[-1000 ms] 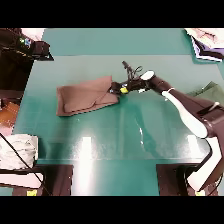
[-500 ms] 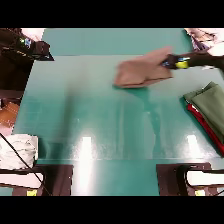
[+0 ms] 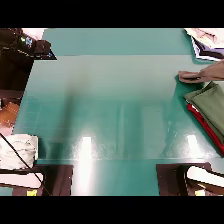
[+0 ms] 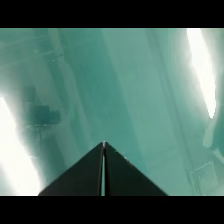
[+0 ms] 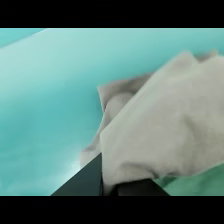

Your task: Fold the shirts.

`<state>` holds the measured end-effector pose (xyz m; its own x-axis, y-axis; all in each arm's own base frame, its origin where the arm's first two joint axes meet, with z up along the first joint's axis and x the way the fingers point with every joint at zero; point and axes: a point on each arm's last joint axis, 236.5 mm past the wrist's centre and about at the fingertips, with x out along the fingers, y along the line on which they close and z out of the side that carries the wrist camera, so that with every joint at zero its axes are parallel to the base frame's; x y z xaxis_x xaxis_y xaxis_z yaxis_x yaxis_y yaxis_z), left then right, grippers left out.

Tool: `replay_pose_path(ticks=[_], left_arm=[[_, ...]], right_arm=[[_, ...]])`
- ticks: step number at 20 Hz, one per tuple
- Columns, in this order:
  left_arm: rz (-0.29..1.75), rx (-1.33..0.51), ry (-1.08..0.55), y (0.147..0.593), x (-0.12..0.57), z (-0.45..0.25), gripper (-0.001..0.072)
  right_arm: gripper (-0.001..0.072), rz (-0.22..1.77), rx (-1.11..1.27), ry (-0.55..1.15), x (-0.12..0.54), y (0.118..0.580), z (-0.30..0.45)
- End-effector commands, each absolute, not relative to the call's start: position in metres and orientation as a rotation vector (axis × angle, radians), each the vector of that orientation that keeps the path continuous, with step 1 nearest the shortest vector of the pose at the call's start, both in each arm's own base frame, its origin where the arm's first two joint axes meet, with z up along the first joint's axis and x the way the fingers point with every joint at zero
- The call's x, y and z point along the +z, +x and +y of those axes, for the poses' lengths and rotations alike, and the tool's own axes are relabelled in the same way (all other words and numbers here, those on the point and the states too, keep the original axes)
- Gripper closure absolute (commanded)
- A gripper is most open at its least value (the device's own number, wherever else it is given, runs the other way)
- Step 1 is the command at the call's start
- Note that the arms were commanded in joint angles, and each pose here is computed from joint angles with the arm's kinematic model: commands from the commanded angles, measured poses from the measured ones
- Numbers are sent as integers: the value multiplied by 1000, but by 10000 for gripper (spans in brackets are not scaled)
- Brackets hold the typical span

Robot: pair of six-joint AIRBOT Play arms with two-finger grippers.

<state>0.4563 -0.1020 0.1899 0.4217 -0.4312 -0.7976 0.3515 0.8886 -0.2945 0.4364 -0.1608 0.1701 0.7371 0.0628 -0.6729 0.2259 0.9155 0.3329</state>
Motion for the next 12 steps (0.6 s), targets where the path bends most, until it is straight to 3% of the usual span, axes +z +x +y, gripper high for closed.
replay_pose_path(ticks=[1,6,12], left_arm=[[1022,-497,-92,456,191,-104,680],[1012,-495,-93,458,192,-104,680],[991,-489,-95,463,194,-103,680]], right_arm=[[701,692,-124,384,196,421,-169],[701,636,-147,303,236,394,-159],[701,833,-287,204,217,335,-174]])
